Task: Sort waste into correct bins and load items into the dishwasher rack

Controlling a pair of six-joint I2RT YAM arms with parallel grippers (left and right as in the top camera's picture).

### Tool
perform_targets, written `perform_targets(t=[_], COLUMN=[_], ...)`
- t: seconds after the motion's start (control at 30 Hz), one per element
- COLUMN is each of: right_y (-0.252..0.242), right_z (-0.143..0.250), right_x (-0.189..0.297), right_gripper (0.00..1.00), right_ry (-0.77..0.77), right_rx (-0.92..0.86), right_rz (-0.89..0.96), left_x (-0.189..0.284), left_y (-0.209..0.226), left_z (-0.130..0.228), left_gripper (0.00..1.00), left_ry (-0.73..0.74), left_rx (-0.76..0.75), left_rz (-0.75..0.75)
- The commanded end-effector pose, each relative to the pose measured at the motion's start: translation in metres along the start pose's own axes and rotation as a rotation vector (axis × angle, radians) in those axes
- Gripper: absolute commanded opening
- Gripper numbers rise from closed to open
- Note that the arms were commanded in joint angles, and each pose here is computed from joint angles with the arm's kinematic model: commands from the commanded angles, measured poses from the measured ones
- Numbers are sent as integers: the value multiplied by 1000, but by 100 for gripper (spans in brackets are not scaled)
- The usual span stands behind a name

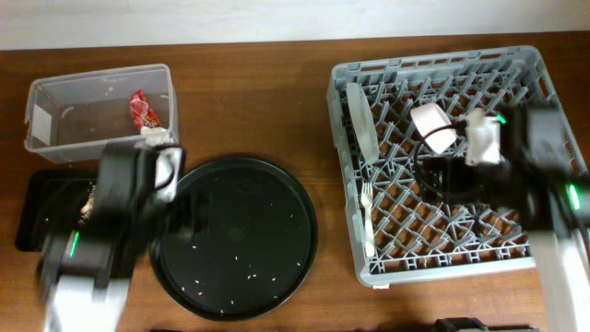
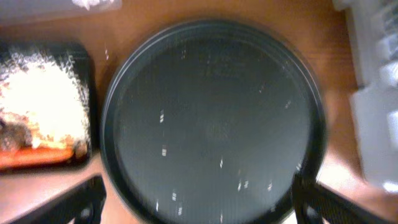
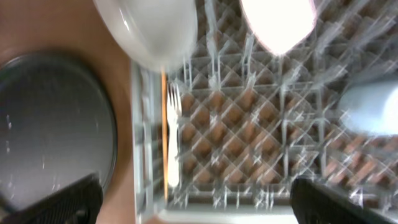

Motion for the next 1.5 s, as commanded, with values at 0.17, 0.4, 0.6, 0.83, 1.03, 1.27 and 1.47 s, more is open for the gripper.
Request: perform_targets(t=[0.17, 0.4, 0.6, 0.83, 1.03, 1.27, 1.47], right_y=[-19, -19, -19, -19, -30, -41, -41], right_z=[111, 121, 125, 112, 107, 126, 126], right_x=[41, 44, 49, 9, -72, -111, -111], right_gripper=[99, 99, 99, 99, 99, 99, 99], right_ry=[-338, -334, -370, -916, -1118, -949, -948], right_rx=[-41, -42, -29, 42, 76, 55, 55], right_rz=[139, 140, 137, 31, -6, 47, 47], left_x=[52, 47, 43, 43, 43, 43, 43], left_y=[5, 6, 7, 7, 7, 7, 7], left_z=[84, 103, 111, 111, 111, 111, 111], left_gripper=[99, 99, 99, 99, 99, 99, 99], left_ry=[-526, -441, -389, -389, -389, -389, -389], left_rx=[-38, -34, -32, -31, -31, -31, -31], left_rz=[47, 40, 37, 36, 36, 36, 36])
Point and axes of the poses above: each gripper's point midway between its finger pads, its own x axis back along the fingers, its own y axis along the line the jaws close on, z = x × y, the point moved 7 cm from there along x, back along the fingers, and after that the axes turned 1 degree about -x, right-handed, at the moved point
